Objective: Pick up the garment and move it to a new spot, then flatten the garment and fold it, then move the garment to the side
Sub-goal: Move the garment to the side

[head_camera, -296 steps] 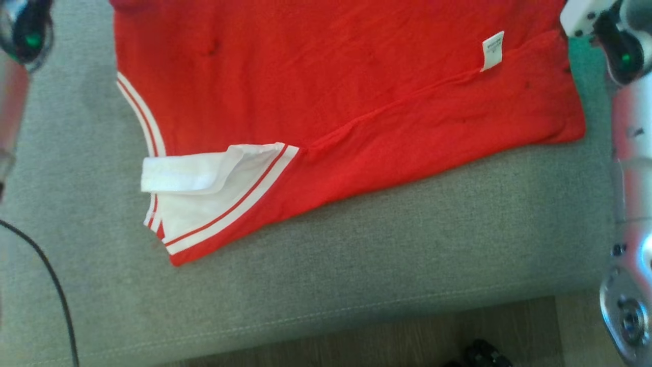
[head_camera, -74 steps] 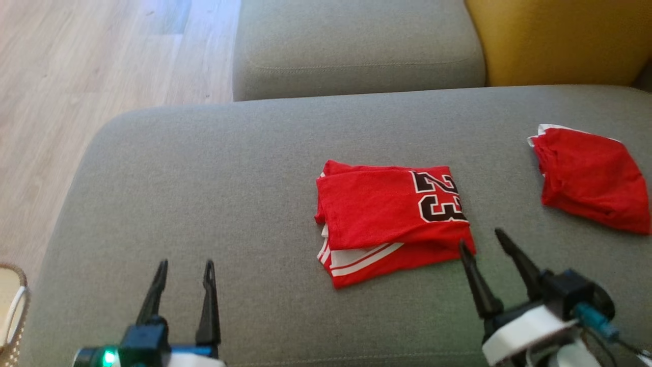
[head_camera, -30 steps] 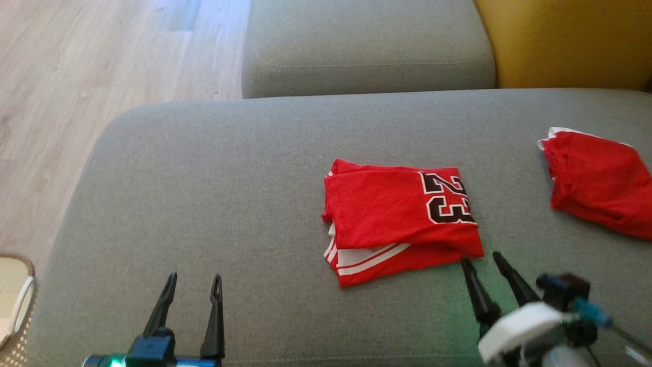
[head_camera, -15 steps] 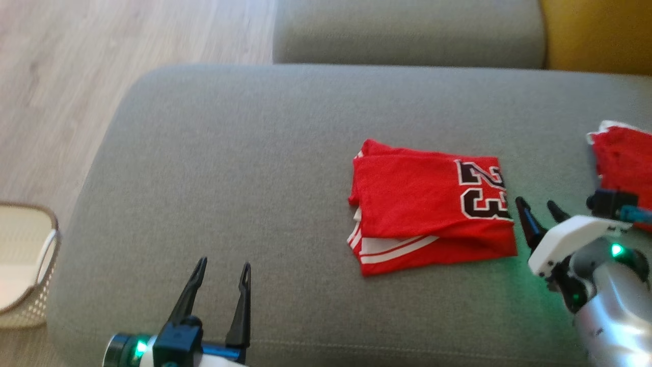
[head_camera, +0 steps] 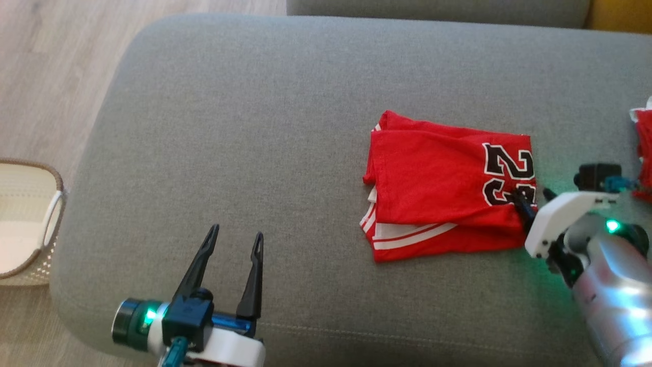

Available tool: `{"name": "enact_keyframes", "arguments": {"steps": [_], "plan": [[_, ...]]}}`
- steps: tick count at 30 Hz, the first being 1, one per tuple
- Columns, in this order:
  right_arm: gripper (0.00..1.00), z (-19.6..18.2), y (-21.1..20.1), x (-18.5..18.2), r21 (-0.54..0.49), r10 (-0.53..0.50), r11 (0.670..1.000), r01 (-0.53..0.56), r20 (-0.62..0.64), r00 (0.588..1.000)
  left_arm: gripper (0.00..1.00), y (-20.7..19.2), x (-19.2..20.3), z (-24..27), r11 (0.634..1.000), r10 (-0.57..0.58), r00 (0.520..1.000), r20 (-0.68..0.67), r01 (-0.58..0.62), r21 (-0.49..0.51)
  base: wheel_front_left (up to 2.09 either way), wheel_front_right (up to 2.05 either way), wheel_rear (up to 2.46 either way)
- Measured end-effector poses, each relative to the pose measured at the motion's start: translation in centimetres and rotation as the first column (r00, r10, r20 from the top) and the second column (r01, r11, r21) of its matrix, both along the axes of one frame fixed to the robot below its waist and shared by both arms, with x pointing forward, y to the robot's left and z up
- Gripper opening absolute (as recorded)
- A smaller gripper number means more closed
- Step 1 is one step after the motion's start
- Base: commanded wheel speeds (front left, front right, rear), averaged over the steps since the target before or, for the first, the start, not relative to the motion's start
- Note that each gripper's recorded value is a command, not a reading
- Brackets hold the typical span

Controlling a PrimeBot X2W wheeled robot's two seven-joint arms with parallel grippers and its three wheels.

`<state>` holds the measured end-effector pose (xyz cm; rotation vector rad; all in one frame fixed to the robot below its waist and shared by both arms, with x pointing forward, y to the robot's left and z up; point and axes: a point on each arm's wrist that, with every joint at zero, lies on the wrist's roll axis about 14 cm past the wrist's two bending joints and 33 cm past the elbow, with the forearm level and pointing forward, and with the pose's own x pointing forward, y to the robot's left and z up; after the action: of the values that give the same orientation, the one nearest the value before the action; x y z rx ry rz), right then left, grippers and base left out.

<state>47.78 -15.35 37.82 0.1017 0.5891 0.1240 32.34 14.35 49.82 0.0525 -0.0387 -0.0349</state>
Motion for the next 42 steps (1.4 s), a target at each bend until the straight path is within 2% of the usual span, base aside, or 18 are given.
{"name": "enact_keyframes", "arguments": {"steps": [1,2,3,5,10,16,22,27,35,37,38,39,42], "plan": [[1.00,0.0,0.1,0.3,0.001,-0.001,1.000,0.001,-0.005,1.000,1.00,0.0,0.2,0.0,1.000,-0.001,1.000,-0.001,0.001,0.000,0.00,0.00,0.00],[0.96,0.1,0.1,0.6,0.014,-0.012,1.000,0.012,-0.009,1.000,1.00,-0.1,0.3,0.0,1.000,-0.003,1.000,-0.001,0.003,0.000,0.00,0.00,0.00],[0.56,0.1,0.3,0.7,0.009,-0.004,1.000,0.004,-0.013,1.000,1.00,-0.2,0.4,0.0,1.000,-0.005,1.000,0.000,0.005,0.000,0.00,0.00,0.00],[0.00,0.2,0.6,0.8,-0.005,0.012,1.000,-0.012,-0.020,1.000,1.00,-0.3,0.6,0.0,1.000,-0.008,1.000,0.002,0.008,0.000,0.00,0.00,0.00],[0.00,0.9,0.6,0.5,-0.013,0.022,1.000,-0.021,0.010,1.000,1.00,-0.9,0.9,0.3,1.000,-0.029,1.000,0.012,0.029,-0.002,0.00,0.00,0.00],[0.00,3.5,-1.6,0.8,-0.077,0.021,0.997,-0.012,0.114,0.993,1.00,-2.4,1.4,0.7,0.997,-0.077,0.997,0.030,0.078,-0.006,0.00,0.00,0.00],[0.00,9.7,-7.5,3.1,-0.169,-0.022,0.983,0.073,0.285,0.958,1.00,-4.6,2.2,0.8,0.988,-0.154,0.987,0.036,0.155,-0.014,0.00,0.00,0.00],[0.00,13.8,-13.3,3.7,-0.235,-0.080,0.956,0.177,0.371,0.925,1.00,-6.4,3.0,0.4,0.976,-0.214,0.976,0.030,0.214,-0.024,0.00,0.00,0.00],[0.00,16.0,-20.8,3.7,-0.303,-0.181,0.900,0.312,0.393,0.902,1.00,-7.8,4.7,-0.3,0.964,-0.263,0.965,0.017,0.264,-0.030,0.00,0.00,0.00],[0.04,15.7,-22.1,3.4,-0.305,-0.212,0.890,0.339,0.382,0.900,1.00,-8.0,5.0,-0.5,0.962,-0.269,0.963,0.013,0.270,-0.031,0.00,0.00,0.00],[0.59,15.4,-22.5,3.3,-0.307,-0.224,0.886,0.348,0.375,0.900,1.00,-8.1,5.2,-0.5,0.962,-0.272,0.962,0.014,0.272,-0.032,0.00,0.00,0.00],[1.00,15.2,-22.8,3.2,-0.310,-0.231,0.883,0.353,0.367,0.901,1.00,-8.1,5.2,-0.5,0.961,-0.274,0.962,0.015,0.275,-0.032,0.00,0.00,0.00],[1.00,15.4,-23.1,2.9,-0.327,-0.227,0.874,0.359,0.377,0.898,1.00,-8.0,5.2,-0.4,0.962,-0.272,0.962,0.018,0.273,-0.031,0.00,0.00,0.00]]}}
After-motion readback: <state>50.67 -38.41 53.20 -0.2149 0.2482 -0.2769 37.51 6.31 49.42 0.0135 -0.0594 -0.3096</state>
